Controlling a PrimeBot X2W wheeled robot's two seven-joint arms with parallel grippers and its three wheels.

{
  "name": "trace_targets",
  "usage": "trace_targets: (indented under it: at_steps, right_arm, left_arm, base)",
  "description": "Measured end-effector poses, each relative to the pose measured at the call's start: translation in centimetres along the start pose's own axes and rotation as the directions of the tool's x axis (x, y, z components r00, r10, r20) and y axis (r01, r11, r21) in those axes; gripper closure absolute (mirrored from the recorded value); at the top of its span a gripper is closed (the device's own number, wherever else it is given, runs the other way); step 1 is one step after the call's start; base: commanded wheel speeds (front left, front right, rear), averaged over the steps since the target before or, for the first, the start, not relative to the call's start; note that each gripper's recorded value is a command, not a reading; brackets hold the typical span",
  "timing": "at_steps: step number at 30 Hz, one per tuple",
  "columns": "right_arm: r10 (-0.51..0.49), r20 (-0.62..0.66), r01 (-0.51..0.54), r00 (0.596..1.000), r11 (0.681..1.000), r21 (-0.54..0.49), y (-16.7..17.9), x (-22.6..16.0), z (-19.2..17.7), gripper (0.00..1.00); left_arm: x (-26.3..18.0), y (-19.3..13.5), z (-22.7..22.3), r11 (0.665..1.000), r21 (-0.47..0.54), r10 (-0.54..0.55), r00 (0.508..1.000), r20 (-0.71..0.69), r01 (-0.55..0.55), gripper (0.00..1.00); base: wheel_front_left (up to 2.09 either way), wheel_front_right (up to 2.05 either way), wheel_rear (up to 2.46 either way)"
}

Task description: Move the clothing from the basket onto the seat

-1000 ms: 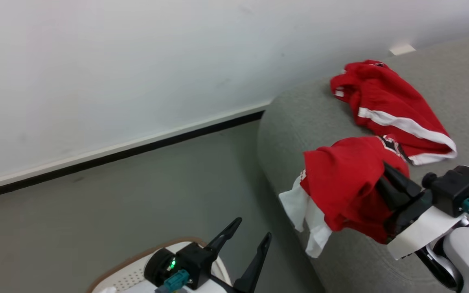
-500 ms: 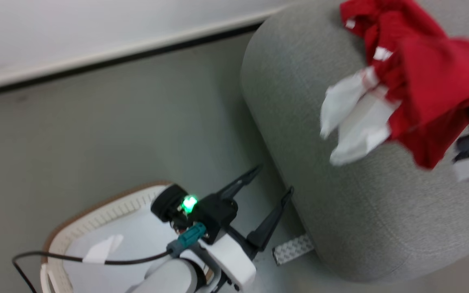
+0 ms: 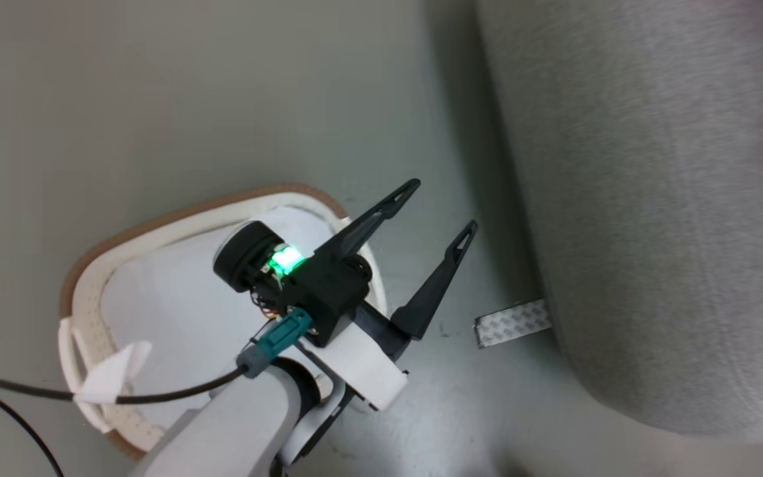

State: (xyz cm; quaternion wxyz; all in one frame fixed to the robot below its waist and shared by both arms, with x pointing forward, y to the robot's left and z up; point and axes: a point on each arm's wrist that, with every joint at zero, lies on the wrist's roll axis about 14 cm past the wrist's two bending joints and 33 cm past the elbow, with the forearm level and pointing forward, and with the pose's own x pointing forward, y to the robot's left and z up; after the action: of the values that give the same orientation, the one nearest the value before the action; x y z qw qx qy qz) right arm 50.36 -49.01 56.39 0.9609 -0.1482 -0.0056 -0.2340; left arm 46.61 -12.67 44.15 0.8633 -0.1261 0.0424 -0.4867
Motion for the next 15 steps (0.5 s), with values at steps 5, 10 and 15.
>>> trace_targets:
  at_steps: [5, 10, 15]
  right_arm:
    - [-0.085, -0.183, 0.093, 0.979, 0.995, 0.034, 0.7, -0.8, -7.8, 0.51]
    - [-0.094, -0.213, 0.113, 0.973, 0.991, 0.078, 2.4, -3.0, -9.8, 0.0]
    - [-0.03, -0.204, 0.047, 0.979, 0.996, 0.08, 4.9, -7.4, -9.9, 0.0]
  left_arm:
    - [-1.1, 2.3, -1.3, 0.996, -0.024, 0.08, 0.997, -0.023, -0.08, 0.0]
    - [-1.8, 2.7, -1.3, 0.993, -0.025, 0.113, 0.993, -0.031, -0.114, 0.0]
    - [-2.6, 2.7, -0.5, 0.989, -0.004, 0.148, 0.989, -0.029, -0.148, 0.0]
  base:
    - [0.0, 0.0, 0.0]
    - [0.0, 0.0, 0.0]
    - [0.0, 0.0, 0.0]
